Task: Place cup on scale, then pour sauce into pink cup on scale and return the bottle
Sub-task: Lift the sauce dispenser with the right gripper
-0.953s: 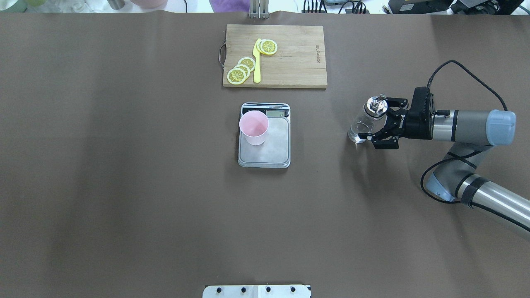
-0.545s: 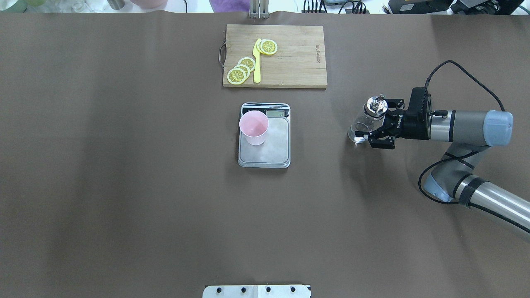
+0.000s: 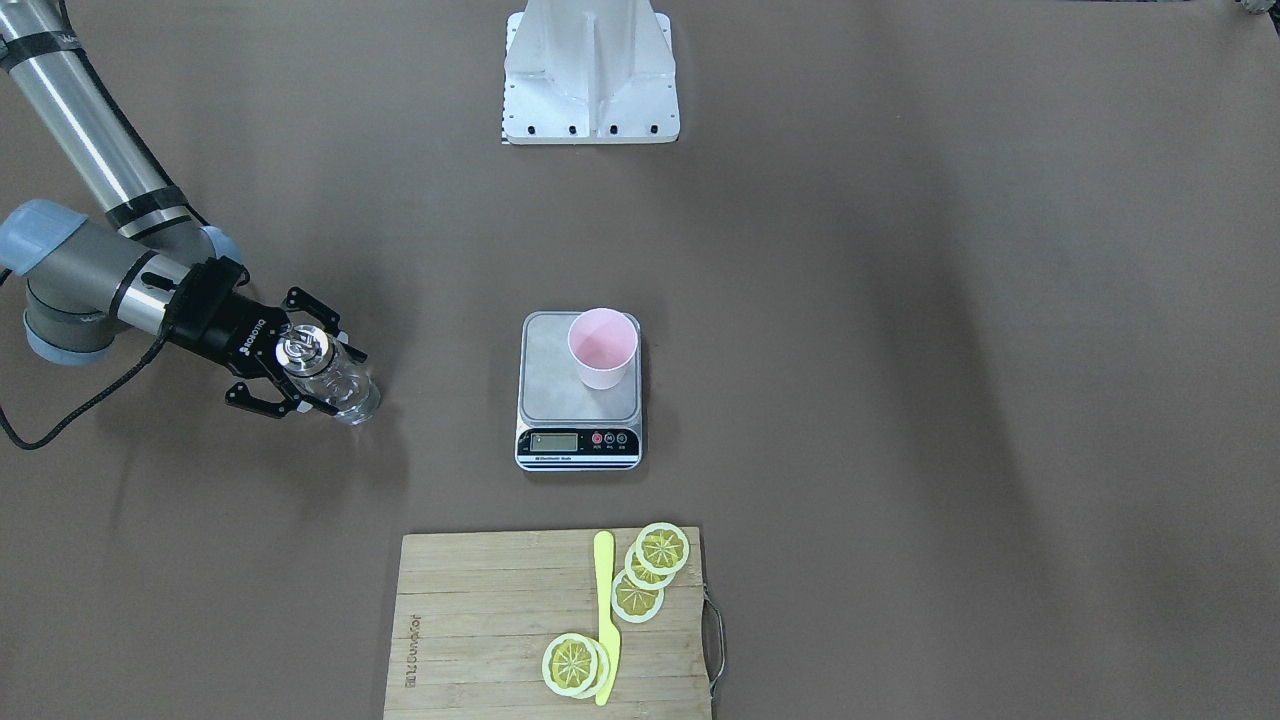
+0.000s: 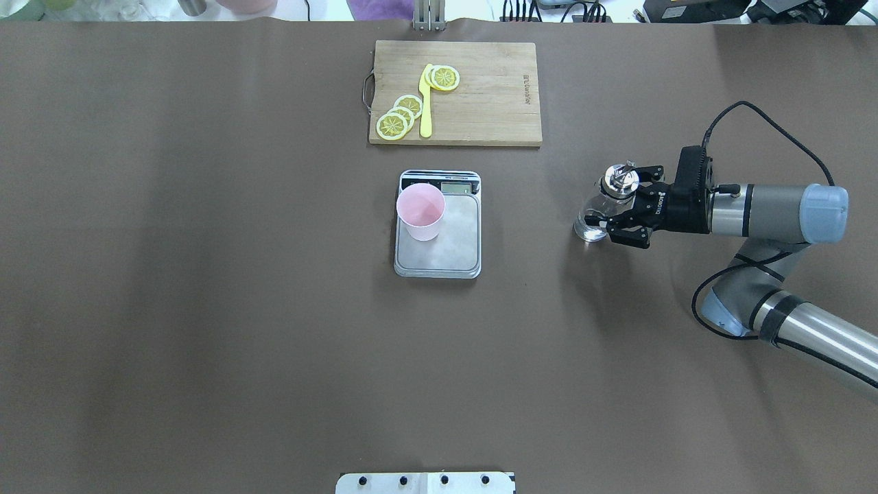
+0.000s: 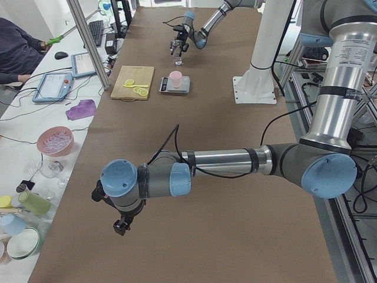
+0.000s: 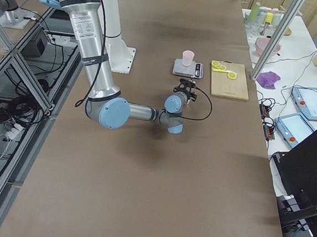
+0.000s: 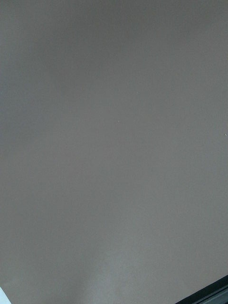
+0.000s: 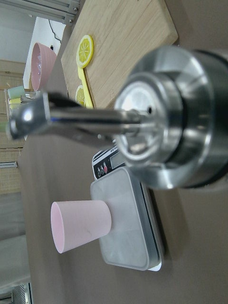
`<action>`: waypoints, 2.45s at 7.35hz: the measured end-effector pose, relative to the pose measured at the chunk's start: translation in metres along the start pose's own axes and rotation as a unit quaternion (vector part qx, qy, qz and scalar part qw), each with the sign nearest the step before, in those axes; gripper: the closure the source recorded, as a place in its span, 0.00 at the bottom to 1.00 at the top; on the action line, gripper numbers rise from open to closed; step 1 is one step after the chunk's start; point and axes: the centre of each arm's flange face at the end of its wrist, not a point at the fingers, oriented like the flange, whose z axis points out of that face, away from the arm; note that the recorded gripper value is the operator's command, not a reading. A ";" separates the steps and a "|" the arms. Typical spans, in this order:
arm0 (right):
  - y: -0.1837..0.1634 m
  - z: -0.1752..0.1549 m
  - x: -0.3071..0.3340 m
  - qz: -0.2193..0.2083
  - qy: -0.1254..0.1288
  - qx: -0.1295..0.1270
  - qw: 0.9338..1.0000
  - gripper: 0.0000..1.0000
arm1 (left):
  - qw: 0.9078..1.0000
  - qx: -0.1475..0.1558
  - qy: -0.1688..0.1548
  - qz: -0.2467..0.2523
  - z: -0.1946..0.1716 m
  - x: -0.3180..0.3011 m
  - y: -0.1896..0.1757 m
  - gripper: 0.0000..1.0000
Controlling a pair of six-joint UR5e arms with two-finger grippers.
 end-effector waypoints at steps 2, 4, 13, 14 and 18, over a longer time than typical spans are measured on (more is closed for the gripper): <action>0.001 -0.001 0.000 0.000 0.000 -0.001 1.000 0.91 | 0.996 0.034 -0.015 -0.080 0.000 0.010 -0.008 0.02; 0.002 -0.002 -0.001 0.001 0.000 -0.001 1.000 1.00 | 0.997 0.022 -0.008 -0.068 0.030 0.038 -0.025 0.02; -0.036 -0.041 0.038 0.054 0.003 -0.026 0.998 1.00 | 0.998 0.011 -0.003 -0.058 0.051 0.047 -0.020 0.02; -0.042 -0.044 0.044 0.058 0.004 -0.036 0.998 1.00 | 0.998 0.011 -0.003 -0.058 0.052 0.046 -0.016 0.02; -0.099 -0.036 0.043 0.058 0.033 -0.064 0.996 1.00 | 0.998 0.006 -0.001 -0.062 0.060 0.042 -0.003 0.02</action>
